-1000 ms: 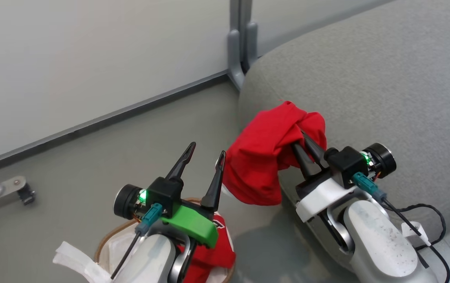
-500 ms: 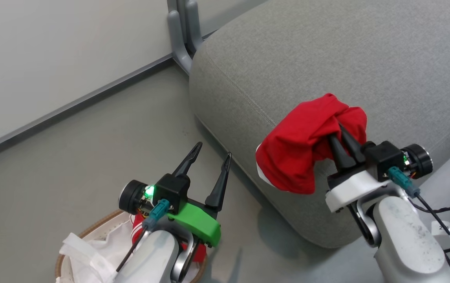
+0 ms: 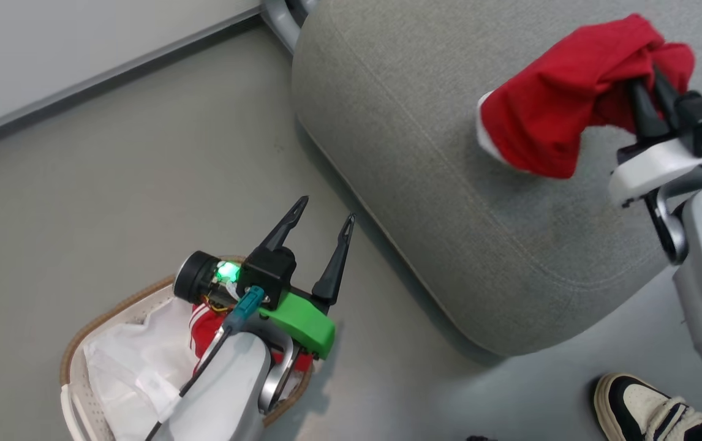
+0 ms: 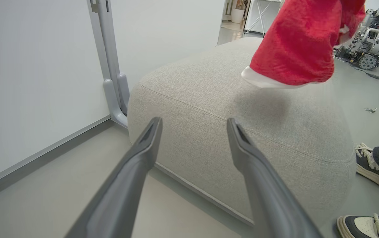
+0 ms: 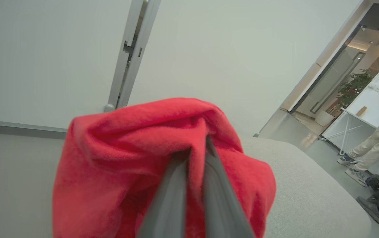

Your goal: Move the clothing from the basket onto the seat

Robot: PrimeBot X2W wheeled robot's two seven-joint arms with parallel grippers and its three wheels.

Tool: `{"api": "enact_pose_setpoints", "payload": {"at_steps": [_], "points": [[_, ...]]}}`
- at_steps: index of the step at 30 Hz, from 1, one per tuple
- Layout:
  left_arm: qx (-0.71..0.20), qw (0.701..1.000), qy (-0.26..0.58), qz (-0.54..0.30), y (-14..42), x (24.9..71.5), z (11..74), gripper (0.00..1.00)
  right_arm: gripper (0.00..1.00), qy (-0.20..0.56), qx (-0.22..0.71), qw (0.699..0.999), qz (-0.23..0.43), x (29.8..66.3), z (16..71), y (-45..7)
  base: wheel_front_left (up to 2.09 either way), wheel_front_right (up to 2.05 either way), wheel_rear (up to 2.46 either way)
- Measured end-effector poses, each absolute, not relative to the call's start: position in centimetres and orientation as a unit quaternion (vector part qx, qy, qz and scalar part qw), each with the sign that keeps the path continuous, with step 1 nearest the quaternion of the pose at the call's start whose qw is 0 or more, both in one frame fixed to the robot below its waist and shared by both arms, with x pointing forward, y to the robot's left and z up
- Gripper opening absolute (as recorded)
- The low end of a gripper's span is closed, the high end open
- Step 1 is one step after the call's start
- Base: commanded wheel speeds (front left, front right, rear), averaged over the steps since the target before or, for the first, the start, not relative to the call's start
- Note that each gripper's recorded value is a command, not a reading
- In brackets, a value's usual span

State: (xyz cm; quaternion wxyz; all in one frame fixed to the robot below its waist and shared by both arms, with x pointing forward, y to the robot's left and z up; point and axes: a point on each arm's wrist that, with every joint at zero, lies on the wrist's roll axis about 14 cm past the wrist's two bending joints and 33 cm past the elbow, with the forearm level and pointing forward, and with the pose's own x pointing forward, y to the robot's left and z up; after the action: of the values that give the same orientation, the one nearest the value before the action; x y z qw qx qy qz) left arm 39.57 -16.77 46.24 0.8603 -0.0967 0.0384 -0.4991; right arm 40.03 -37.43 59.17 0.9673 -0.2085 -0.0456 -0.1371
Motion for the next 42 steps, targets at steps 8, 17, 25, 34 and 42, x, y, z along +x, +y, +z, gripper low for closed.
{"api": "enact_pose_setpoints", "payload": {"at_steps": [8,17,25,34,42], "points": [[-0.093,0.87,0.069,-0.479,-15.1,42.6,41.9,1.0,0.0,0.002,-0.258,0.952,-0.165,45.0,58.2,-41.9,0.0,0.0,0.0],[-0.096,0.877,0.093,-0.461,-13.7,45.2,37.6,1.0,0.0,0.039,-0.301,0.929,-0.213,49.1,57.4,-46.7,0.0,0.0,0.0],[-0.102,0.882,0.126,-0.442,-12.1,46.0,33.7,1.0,0.0,0.057,-0.308,0.918,-0.242,51.4,54.9,-48.8,0.0,0.0,0.0],[-0.092,0.891,0.164,-0.414,-9.7,46.3,30.2,1.0,1.0,0.139,-0.255,0.928,-0.232,50.0,44.9,-46.8,0.0,0.0,0.0],[-0.087,0.902,0.145,-0.397,-9.1,47.6,31.9,1.0,1.0,0.175,-0.203,0.93,-0.251,44.4,41.6,-45.9,0.0,0.0,0.0]]}}
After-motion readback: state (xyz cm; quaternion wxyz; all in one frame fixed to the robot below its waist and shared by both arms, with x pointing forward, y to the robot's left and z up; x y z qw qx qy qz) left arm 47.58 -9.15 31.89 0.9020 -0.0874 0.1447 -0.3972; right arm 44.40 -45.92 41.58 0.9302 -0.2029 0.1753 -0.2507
